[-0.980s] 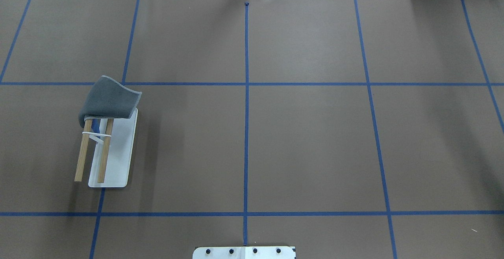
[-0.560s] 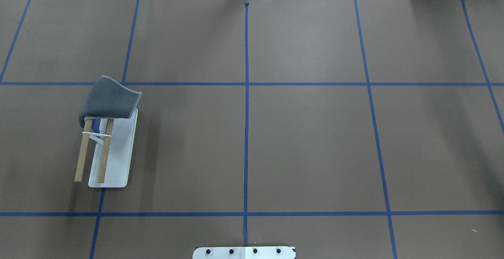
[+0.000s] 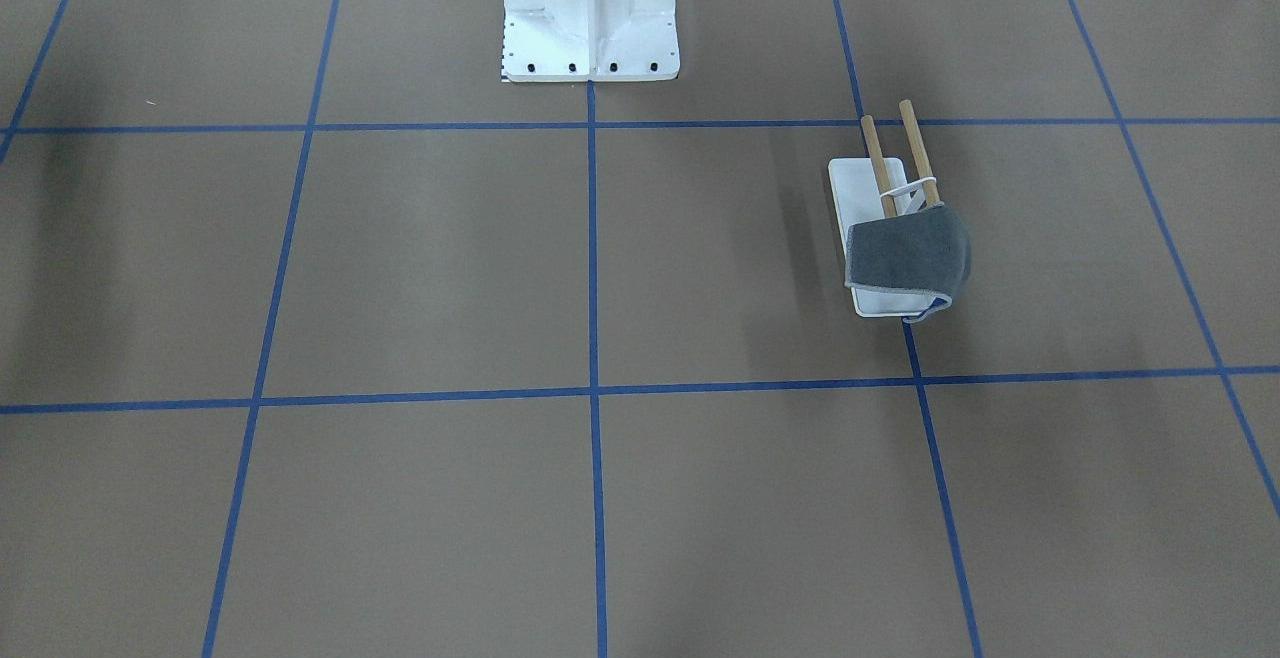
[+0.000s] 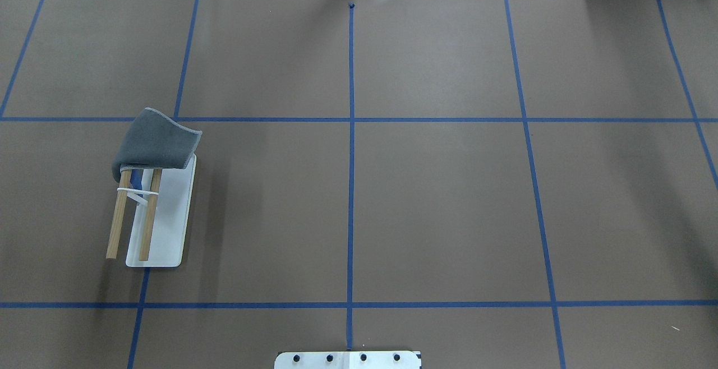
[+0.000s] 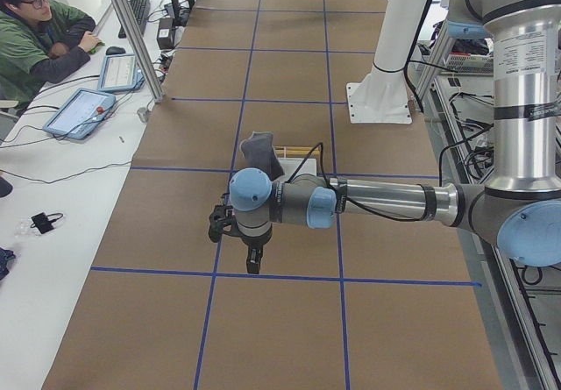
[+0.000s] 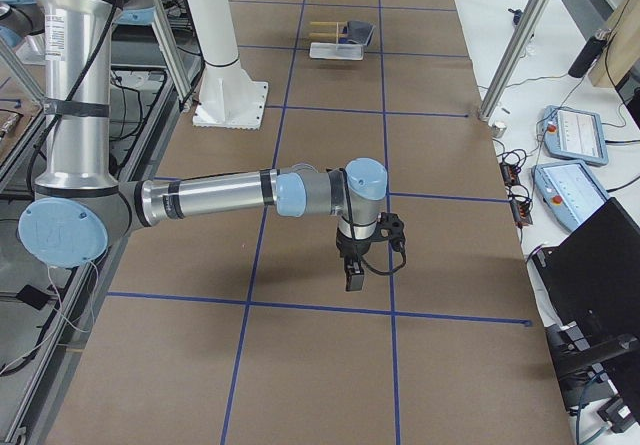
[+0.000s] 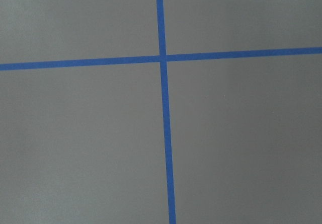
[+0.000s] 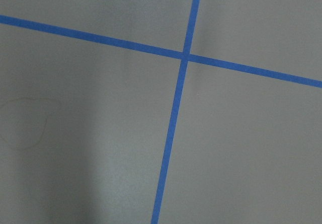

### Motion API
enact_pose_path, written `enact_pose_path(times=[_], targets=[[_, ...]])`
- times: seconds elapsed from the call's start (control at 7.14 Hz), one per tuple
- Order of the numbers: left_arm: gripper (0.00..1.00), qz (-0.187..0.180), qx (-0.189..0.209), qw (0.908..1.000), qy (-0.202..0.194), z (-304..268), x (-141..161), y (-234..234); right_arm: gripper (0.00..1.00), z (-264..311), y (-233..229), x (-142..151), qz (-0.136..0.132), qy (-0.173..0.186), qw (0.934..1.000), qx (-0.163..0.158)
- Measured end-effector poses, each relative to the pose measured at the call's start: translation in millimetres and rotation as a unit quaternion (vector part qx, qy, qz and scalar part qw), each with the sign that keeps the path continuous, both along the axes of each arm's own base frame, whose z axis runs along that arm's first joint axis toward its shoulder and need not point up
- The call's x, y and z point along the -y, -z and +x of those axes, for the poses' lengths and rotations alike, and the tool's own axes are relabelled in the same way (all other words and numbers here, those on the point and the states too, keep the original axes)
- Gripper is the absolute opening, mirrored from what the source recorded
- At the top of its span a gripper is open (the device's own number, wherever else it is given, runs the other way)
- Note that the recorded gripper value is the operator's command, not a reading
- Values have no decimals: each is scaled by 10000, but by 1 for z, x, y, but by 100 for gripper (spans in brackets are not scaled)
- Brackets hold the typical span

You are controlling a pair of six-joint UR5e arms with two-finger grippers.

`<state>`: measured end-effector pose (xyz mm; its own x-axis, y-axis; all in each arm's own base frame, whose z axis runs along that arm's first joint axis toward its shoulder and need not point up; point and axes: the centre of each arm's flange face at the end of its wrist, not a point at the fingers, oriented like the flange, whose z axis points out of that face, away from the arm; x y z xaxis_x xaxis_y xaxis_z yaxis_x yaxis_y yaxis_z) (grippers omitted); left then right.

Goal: Hang towel on rack

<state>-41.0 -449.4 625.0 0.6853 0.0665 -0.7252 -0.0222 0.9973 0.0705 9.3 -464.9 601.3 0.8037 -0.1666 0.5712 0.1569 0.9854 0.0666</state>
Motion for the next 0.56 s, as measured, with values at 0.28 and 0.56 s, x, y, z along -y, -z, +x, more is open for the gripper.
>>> enact_pose_path(times=[0.28, 0.56], targets=[[98, 15, 5, 10000, -11, 0, -1, 0, 100, 0, -1, -1, -11, 0, 10000, -2], [98, 13, 5, 10000, -9, 0, -3, -1, 100, 0, 0, -1, -2, 0, 10000, 0]])
